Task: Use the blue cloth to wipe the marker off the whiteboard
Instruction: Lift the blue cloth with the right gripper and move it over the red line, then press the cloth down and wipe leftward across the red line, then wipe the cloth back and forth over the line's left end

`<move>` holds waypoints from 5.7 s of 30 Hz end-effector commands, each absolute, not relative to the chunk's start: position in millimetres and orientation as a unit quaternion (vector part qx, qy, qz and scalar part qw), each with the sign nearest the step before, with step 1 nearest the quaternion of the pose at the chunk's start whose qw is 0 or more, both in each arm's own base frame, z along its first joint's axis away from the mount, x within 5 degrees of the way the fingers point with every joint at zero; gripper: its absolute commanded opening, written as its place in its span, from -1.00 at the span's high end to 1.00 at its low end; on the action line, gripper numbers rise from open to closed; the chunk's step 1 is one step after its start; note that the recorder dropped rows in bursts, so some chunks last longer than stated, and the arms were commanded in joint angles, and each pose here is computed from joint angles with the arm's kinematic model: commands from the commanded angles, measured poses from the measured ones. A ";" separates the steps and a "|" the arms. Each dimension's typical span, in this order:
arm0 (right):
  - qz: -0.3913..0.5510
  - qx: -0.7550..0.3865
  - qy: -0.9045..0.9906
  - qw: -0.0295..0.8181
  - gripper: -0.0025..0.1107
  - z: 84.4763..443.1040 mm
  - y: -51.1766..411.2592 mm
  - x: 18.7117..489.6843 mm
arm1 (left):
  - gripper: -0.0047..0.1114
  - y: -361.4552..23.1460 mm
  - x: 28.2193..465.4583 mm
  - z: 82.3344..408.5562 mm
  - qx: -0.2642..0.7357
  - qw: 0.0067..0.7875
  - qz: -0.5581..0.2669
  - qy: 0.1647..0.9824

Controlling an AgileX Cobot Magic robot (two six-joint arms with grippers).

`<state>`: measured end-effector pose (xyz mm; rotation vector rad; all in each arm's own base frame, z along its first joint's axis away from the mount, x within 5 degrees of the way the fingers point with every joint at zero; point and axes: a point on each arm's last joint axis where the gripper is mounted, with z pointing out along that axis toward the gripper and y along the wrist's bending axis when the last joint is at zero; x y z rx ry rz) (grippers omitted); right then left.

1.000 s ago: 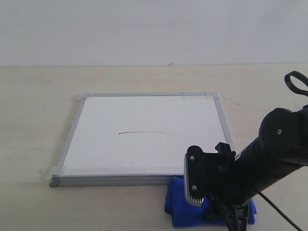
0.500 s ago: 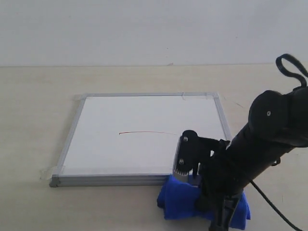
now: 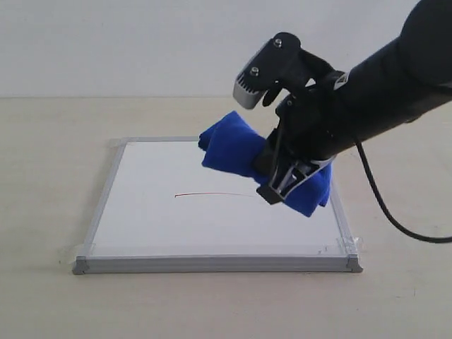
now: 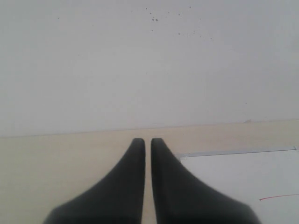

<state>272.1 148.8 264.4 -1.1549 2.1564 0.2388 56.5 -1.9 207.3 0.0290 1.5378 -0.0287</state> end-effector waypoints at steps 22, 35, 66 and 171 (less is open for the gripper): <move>0.018 -0.380 0.875 0.301 0.96 177.8 177.3 398.7 | 0.84 -2.1 56.4 208.5 0.014 0.719 -0.014 0.694; 0.007 -0.386 0.885 0.262 0.96 120.5 180.8 415.1 | 0.84 -2.1 56.4 208.5 0.014 0.719 -0.014 0.694; -0.086 -0.307 0.937 0.145 0.96 110.8 135.6 438.7 | 0.84 -2.1 56.4 208.5 0.014 0.719 -0.014 0.694; -0.191 -0.345 0.902 0.178 0.96 112.0 245.5 450.7 | 0.84 -2.1 56.4 208.5 0.014 0.719 -0.014 0.694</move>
